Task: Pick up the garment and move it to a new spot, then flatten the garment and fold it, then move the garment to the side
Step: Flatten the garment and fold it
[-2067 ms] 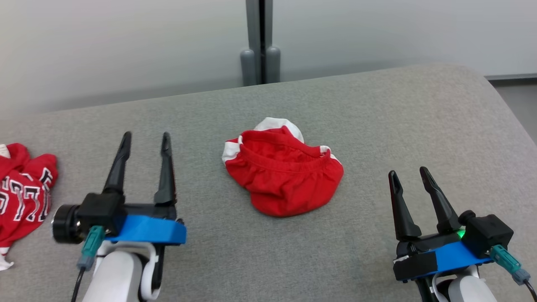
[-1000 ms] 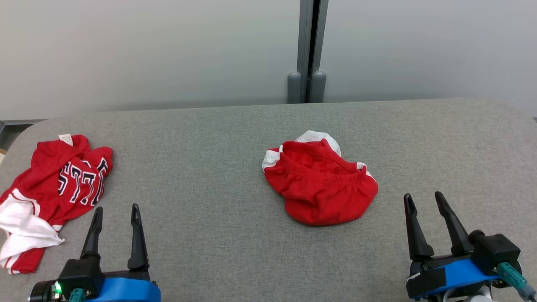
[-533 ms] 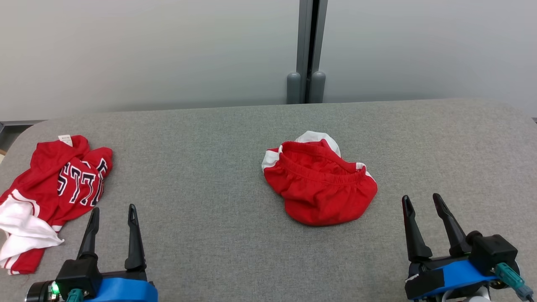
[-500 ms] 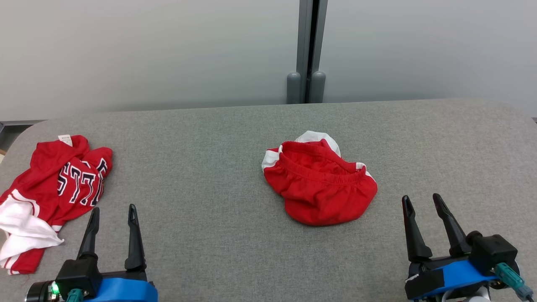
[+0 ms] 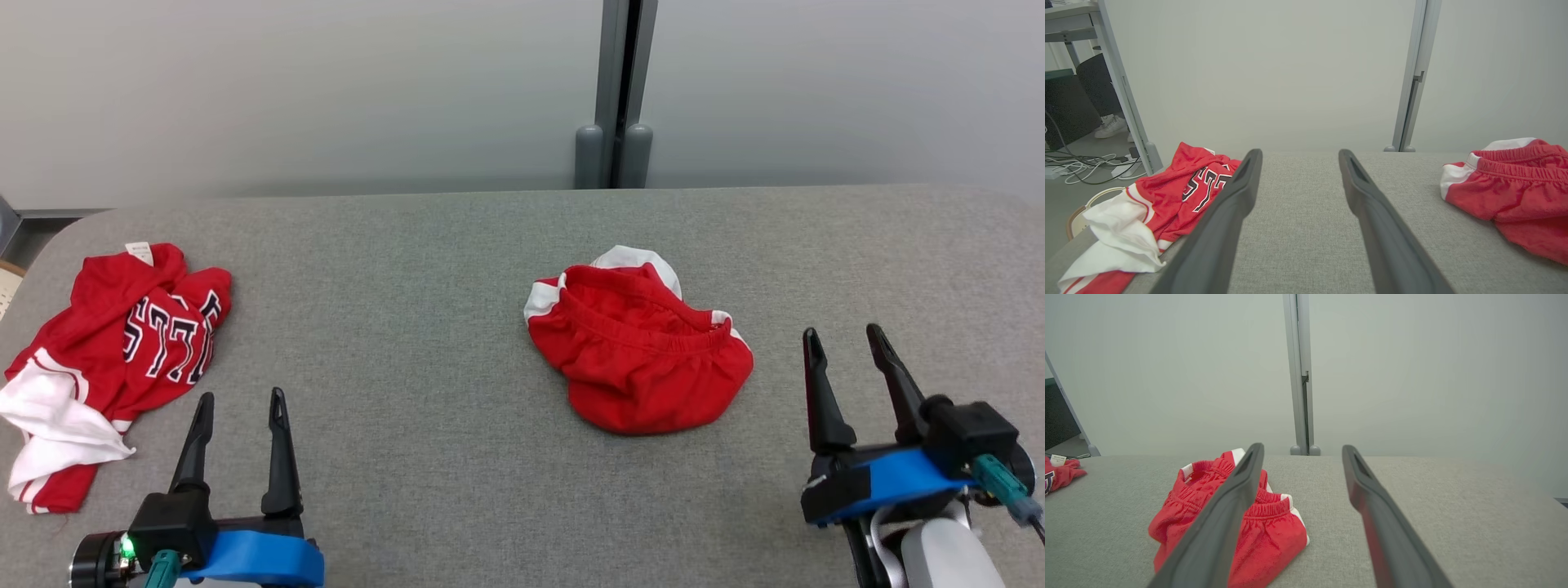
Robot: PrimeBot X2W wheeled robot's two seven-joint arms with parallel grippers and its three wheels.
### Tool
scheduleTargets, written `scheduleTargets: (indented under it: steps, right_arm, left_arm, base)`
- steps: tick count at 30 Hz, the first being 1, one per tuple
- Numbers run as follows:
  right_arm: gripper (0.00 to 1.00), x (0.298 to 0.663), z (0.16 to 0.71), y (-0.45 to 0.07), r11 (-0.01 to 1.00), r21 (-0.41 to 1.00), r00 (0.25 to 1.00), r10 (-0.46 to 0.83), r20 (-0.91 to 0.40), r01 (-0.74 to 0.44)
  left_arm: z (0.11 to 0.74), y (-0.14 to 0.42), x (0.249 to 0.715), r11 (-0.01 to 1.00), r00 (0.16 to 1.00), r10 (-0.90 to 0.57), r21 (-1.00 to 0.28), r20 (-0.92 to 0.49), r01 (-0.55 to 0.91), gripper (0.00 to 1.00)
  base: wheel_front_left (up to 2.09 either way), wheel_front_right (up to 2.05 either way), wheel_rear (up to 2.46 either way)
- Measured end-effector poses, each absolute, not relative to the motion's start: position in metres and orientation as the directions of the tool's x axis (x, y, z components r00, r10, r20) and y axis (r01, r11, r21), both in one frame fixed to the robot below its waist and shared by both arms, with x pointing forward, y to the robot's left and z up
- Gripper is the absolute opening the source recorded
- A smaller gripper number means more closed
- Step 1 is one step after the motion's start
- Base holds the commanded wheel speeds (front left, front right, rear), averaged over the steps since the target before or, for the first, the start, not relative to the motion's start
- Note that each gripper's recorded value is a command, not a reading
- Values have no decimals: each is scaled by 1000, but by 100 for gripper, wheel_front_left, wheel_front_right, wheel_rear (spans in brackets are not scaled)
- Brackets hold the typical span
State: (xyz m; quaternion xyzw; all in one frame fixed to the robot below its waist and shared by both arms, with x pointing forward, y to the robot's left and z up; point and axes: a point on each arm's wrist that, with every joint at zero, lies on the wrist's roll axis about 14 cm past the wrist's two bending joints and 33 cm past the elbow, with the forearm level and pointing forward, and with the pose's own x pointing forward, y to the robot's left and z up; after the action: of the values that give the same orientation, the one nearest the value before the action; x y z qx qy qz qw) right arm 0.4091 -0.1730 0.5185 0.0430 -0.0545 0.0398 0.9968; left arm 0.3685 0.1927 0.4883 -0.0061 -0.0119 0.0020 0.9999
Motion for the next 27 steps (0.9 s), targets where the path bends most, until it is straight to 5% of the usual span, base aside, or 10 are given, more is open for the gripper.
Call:
scheduleTargets:
  steps: [11,27]
  right_arm:
    - [100,466,523,-155,989,-5,985,149,82,-149]
    - [100,488,399,-147,981,-1,928,183,-326,-194]
  left_arm:
    - [482,198,375,999,1000,21,-26,5,-21,100]
    - [462,210,380,997,996,61,-33,-59,-63,100]
  base:
    - [0,0,0]
    - [0,0,0]
